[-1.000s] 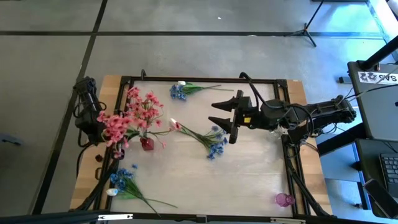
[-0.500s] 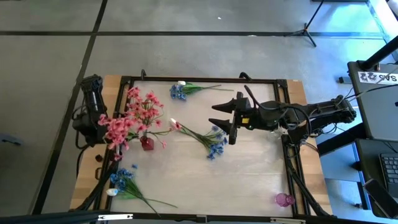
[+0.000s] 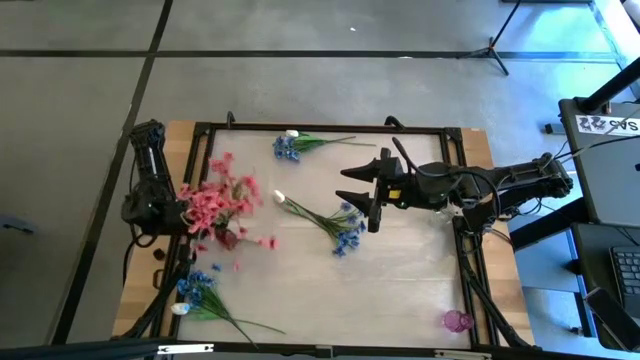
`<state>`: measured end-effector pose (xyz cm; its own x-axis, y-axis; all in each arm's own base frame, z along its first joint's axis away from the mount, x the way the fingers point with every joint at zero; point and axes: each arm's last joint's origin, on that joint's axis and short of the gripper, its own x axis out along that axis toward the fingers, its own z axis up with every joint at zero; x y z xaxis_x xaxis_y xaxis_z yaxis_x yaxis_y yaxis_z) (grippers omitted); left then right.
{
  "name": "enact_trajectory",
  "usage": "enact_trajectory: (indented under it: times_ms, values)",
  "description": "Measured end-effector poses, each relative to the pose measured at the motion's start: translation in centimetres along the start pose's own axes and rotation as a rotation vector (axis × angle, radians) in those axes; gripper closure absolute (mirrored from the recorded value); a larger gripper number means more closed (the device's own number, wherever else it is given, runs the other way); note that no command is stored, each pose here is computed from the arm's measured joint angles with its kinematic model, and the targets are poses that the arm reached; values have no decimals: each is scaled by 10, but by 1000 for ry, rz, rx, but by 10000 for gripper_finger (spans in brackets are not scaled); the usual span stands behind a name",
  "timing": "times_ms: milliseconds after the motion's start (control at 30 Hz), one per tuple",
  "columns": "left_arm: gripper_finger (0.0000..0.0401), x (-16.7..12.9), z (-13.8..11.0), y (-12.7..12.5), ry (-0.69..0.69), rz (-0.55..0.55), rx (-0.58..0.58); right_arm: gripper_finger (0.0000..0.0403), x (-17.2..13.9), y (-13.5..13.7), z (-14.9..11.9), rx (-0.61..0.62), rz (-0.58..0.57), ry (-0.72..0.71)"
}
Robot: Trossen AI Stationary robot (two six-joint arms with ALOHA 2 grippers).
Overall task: Sort flowers into vase by color
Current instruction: Put the pink flowers into the red vase
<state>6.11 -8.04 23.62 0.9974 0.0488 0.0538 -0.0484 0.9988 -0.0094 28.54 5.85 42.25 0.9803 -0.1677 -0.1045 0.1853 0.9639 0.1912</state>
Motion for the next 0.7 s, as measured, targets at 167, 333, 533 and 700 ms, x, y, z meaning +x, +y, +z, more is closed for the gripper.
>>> enact_trajectory:
  times_ms: [167,333,533,700]
  values:
    - [397,0,0,0,2,7,-38,155,0,0,-2,-9,-4,20]
    - [397,0,2,0,-8,6,-32,155,0,0,-2,-9,-4,19]
    - [397,0,6,-1,-39,-66,-3,155,0,-1,-3,-13,-6,28]
    - [397,-1,5,-2,-34,-93,-30,155,0,-2,-5,-22,-28,41]
